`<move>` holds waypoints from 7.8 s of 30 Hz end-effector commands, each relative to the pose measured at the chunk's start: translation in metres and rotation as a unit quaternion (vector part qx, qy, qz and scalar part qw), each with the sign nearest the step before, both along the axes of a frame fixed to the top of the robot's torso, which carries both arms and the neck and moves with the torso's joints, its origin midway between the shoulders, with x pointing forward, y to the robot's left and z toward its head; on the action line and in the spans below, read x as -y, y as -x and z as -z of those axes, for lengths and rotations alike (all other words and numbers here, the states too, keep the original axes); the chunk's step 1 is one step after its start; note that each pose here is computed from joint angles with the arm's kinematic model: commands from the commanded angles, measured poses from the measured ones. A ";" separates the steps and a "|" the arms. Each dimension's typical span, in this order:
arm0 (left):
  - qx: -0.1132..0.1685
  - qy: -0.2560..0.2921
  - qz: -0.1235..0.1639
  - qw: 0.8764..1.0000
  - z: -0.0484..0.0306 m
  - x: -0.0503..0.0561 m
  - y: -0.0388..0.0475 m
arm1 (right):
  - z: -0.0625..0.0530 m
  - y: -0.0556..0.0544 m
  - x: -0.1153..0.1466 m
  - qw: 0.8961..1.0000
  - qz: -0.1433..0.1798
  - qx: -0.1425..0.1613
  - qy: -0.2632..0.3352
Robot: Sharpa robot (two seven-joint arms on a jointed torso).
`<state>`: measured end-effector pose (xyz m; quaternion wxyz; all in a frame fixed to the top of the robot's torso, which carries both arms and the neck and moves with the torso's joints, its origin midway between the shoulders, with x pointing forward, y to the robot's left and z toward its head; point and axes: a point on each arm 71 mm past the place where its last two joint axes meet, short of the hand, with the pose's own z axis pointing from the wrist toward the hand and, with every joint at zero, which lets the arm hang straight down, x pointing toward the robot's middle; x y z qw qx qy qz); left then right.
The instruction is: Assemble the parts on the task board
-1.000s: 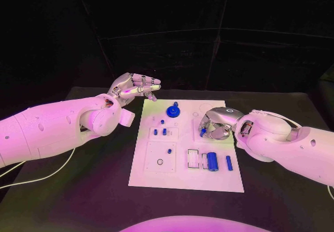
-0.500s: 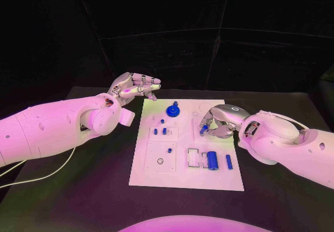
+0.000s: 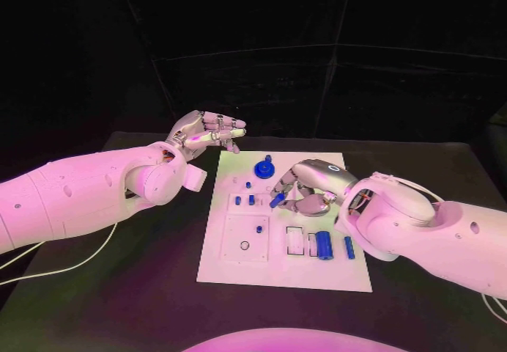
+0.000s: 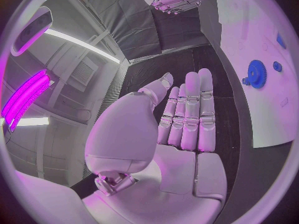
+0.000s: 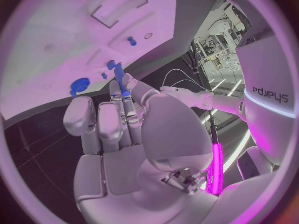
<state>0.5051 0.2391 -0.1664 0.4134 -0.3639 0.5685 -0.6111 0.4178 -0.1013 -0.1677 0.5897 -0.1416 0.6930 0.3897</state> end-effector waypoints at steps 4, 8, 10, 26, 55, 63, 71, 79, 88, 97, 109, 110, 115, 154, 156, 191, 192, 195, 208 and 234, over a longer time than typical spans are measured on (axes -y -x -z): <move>0.002 0.005 0.007 1.000 -0.0010 0.003 -0.0010 | 0.011 0.014 -0.035 0.998 -0.058 -0.017 -0.012; 0.002 0.005 0.009 1.000 -0.0009 0.005 -0.0014 | 0.021 0.020 -0.050 0.996 -0.082 -0.026 -0.002; 0.001 0.006 0.010 1.000 -0.0008 0.006 -0.0015 | 0.025 0.021 -0.054 0.996 -0.085 -0.032 0.005; 0.001 0.006 0.011 1.000 -0.0007 0.007 -0.0021 | 0.054 0.026 -0.063 0.991 -0.097 -0.066 0.064; -0.002 0.006 0.014 1.000 -0.0002 0.008 -0.0023 | 0.063 0.026 -0.077 0.989 -0.096 -0.034 0.108; -0.002 0.005 0.014 1.000 -0.0001 0.007 -0.0021 | 0.062 0.028 -0.080 0.989 -0.099 -0.027 0.102; 0.000 0.006 0.013 1.000 -0.0004 0.007 -0.0023 | 0.060 0.027 -0.080 0.992 -0.095 -0.019 0.084; 0.000 0.005 0.012 1.000 -0.0004 0.007 -0.0024 | 0.055 0.029 -0.074 0.995 -0.091 -0.011 0.041; -0.001 0.005 0.011 1.000 0.0001 0.005 -0.0032 | 0.040 0.040 -0.042 0.994 -0.106 -0.010 -0.035; -0.002 0.004 0.010 1.000 0.0009 0.005 -0.0034 | 0.012 0.011 0.025 0.991 0.026 -0.076 -0.105; -0.008 0.000 0.012 1.000 0.0062 0.004 -0.0007 | 0.028 0.004 0.113 0.957 0.202 -0.189 -0.087; -0.009 -0.001 0.012 1.000 0.0071 0.004 -0.0003 | 0.030 0.006 0.118 0.955 0.211 -0.192 -0.078; -0.012 -0.004 0.011 1.000 0.0094 0.002 0.0007 | 0.042 0.020 0.132 0.952 0.233 -0.199 -0.022; -0.017 -0.007 0.013 1.000 0.0144 0.001 0.0014 | 0.089 0.041 0.096 0.944 0.227 -0.224 0.082; -0.017 -0.007 0.013 1.000 0.0144 0.001 0.0016 | 0.090 0.041 0.096 0.944 0.228 -0.226 0.082; -0.021 -0.007 0.014 1.000 0.0147 -0.001 0.0028 | 0.068 0.057 0.081 0.939 0.240 -0.238 -0.063; -0.021 -0.007 0.014 1.000 0.0146 -0.001 0.0028 | 0.069 0.056 0.079 0.939 0.239 -0.239 -0.061; -0.021 -0.007 0.015 1.000 0.0146 0.000 0.0030 | 0.071 0.055 0.072 0.939 0.236 -0.245 -0.051; -0.022 -0.007 0.015 1.000 0.0145 0.000 0.0035 | 0.077 0.047 0.054 0.940 0.246 -0.234 -0.024; -0.023 -0.007 0.017 1.000 0.0145 -0.001 0.0039 | 0.076 0.043 0.048 0.946 0.251 -0.205 -0.017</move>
